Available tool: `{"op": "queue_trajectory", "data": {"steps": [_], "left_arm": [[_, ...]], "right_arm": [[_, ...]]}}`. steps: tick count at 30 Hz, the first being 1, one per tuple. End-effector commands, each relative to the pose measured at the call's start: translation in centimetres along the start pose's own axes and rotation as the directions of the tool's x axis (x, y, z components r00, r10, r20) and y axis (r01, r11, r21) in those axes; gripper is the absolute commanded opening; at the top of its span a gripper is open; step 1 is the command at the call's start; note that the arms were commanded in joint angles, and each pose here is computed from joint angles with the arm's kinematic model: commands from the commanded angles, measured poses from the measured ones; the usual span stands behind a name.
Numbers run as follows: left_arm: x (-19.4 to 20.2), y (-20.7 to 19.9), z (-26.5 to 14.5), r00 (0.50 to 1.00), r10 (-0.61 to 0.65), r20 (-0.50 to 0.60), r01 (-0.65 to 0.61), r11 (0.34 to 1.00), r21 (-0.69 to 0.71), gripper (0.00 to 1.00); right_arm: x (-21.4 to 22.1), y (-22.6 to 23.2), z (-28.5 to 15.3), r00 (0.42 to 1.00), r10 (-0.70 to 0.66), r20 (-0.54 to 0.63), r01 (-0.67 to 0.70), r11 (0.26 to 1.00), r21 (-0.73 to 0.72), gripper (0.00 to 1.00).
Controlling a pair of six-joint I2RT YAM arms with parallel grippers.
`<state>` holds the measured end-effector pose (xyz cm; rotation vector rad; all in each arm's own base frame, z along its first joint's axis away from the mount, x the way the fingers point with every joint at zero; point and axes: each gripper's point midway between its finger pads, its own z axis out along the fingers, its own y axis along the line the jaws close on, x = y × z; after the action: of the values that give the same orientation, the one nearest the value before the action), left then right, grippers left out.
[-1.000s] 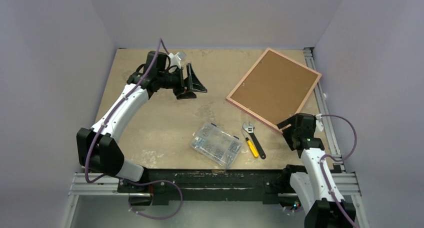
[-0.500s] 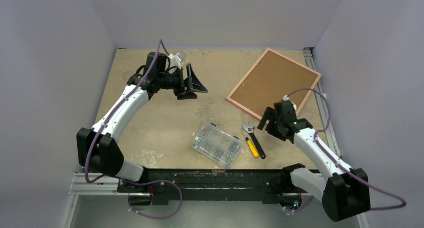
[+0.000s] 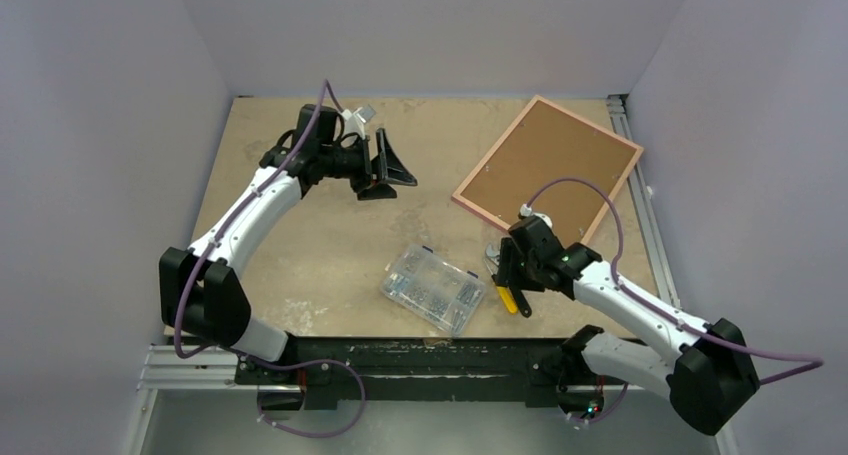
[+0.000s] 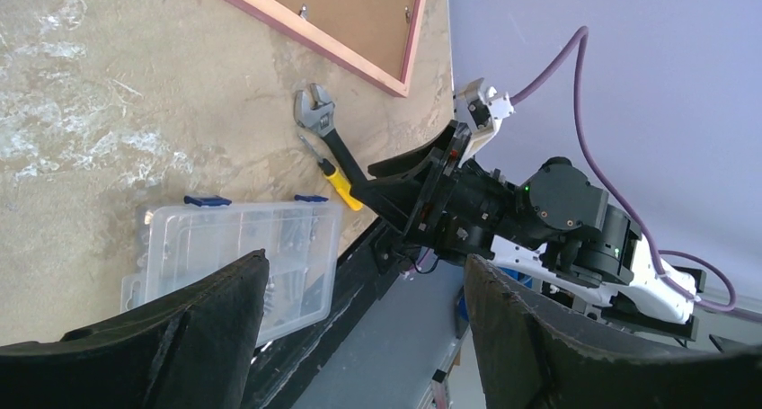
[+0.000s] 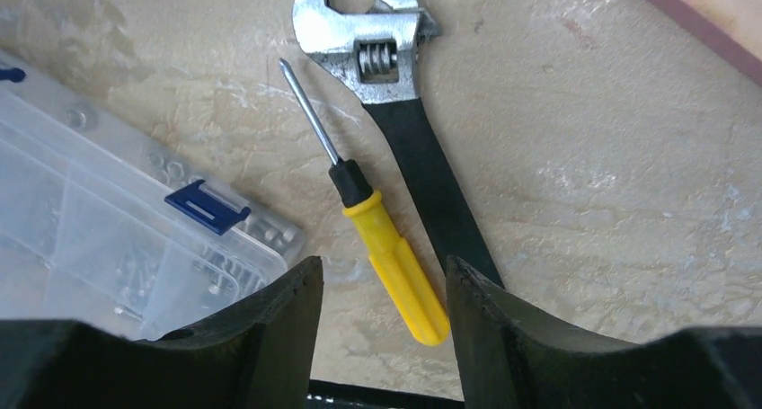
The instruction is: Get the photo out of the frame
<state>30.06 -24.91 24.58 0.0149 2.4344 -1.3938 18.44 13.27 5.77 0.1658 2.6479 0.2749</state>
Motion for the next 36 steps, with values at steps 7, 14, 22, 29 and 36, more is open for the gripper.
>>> {"op": "queue_trajectory", "data": {"steps": [7, 14, 22, 29, 36], "left_arm": [[0.2, -0.5, 0.6, 1.0, 0.007, -0.021, -0.006, 0.999, 0.047, 0.77], [0.2, -0.6, 0.6, 1.0, 0.004, -0.026, -0.003, 0.999, 0.053, 0.78], [0.2, -0.8, 0.5, 1.0, 0.008, -0.025, -0.007, 0.998, 0.059, 0.78], [0.4, -0.7, 0.7, 1.0, 0.008, -0.03, -0.006, 0.998, 0.062, 0.78], [1.2, -1.2, 1.5, 0.998, 0.019, -0.062, -0.014, 0.997, 0.079, 0.78]], "right_arm": [[2.7, -0.8, 1.1, 0.995, -0.053, -0.09, 0.06, 0.995, 0.078, 0.46], [3.3, -0.2, 2.1, 0.989, -0.097, -0.109, 0.108, 0.989, 0.105, 0.46], [3.6, 0.5, 2.7, 0.985, -0.148, -0.091, 0.158, 0.982, 0.107, 0.43], [3.8, 0.6, 2.8, 0.983, -0.165, -0.079, 0.174, 0.977, 0.125, 0.29], [1.7, 2.4, 0.7, 0.989, -0.146, 0.023, 0.145, 0.989, 0.038, 0.17]]}}
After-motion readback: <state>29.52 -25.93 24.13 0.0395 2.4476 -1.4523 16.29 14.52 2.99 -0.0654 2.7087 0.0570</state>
